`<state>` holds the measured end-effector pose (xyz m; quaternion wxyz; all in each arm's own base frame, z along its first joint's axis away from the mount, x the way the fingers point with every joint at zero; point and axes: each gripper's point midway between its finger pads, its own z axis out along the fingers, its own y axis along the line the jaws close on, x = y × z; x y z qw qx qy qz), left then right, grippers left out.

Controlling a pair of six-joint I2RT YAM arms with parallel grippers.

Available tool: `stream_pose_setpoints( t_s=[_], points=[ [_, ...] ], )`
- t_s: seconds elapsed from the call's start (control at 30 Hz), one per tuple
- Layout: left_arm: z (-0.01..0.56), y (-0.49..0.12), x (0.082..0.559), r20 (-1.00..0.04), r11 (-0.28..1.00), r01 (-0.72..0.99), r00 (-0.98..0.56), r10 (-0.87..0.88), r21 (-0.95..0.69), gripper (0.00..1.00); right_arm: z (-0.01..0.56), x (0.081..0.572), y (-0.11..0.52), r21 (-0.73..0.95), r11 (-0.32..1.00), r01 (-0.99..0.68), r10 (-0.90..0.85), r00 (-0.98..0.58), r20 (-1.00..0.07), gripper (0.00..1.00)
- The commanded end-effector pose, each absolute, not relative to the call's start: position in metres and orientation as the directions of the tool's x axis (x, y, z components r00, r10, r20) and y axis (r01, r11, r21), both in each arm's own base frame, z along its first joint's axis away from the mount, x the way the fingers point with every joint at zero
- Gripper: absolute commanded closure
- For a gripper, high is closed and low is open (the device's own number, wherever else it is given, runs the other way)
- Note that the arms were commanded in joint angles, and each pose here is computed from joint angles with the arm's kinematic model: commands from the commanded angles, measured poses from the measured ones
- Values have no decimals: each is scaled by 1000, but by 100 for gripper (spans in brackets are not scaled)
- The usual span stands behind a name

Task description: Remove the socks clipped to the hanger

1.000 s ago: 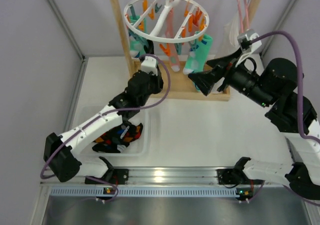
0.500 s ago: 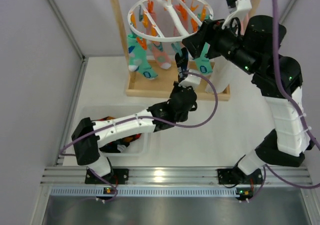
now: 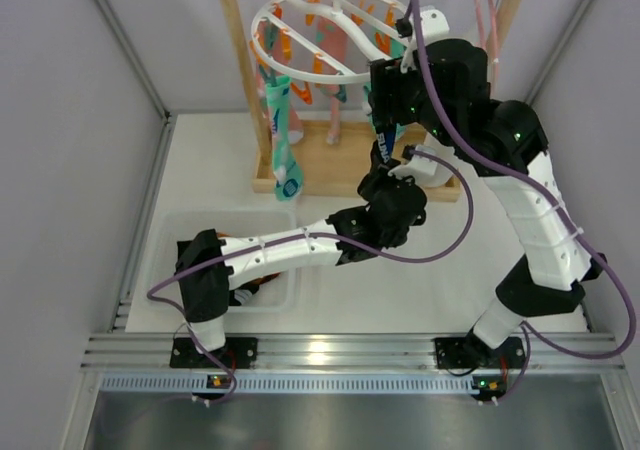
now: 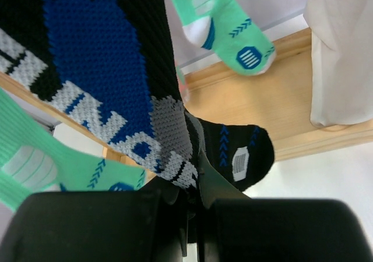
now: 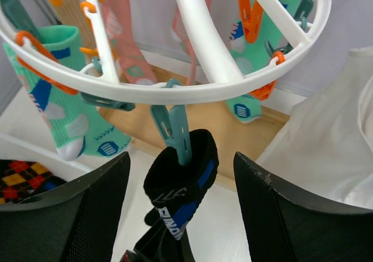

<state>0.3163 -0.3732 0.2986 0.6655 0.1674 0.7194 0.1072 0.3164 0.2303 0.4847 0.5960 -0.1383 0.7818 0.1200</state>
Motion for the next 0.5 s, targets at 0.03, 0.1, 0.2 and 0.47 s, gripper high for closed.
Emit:
stream_pose_setpoints(
  t_s=[0.03, 0.1, 0.2, 0.47],
  points=[
    [317, -384, 315, -936, 934, 90, -29, 350, 346, 100, 477, 335, 225, -109, 954, -280, -176, -224, -959, 32],
    [315, -388, 315, -935, 932, 99, -28, 352, 348, 100, 475, 341, 230, -132, 951, -280, -196, -215, -957, 34],
    [316, -391, 316, -935, 932, 100, -25, 353, 348, 100, 469, 346, 245, -151, 943, -295, -218, -209, -953, 35],
    [317, -394, 316, -938, 934, 109, -22, 345, 341, 100, 464, 366, 249, -279, 941, -189, -311, -165, -936, 42]
  ],
)
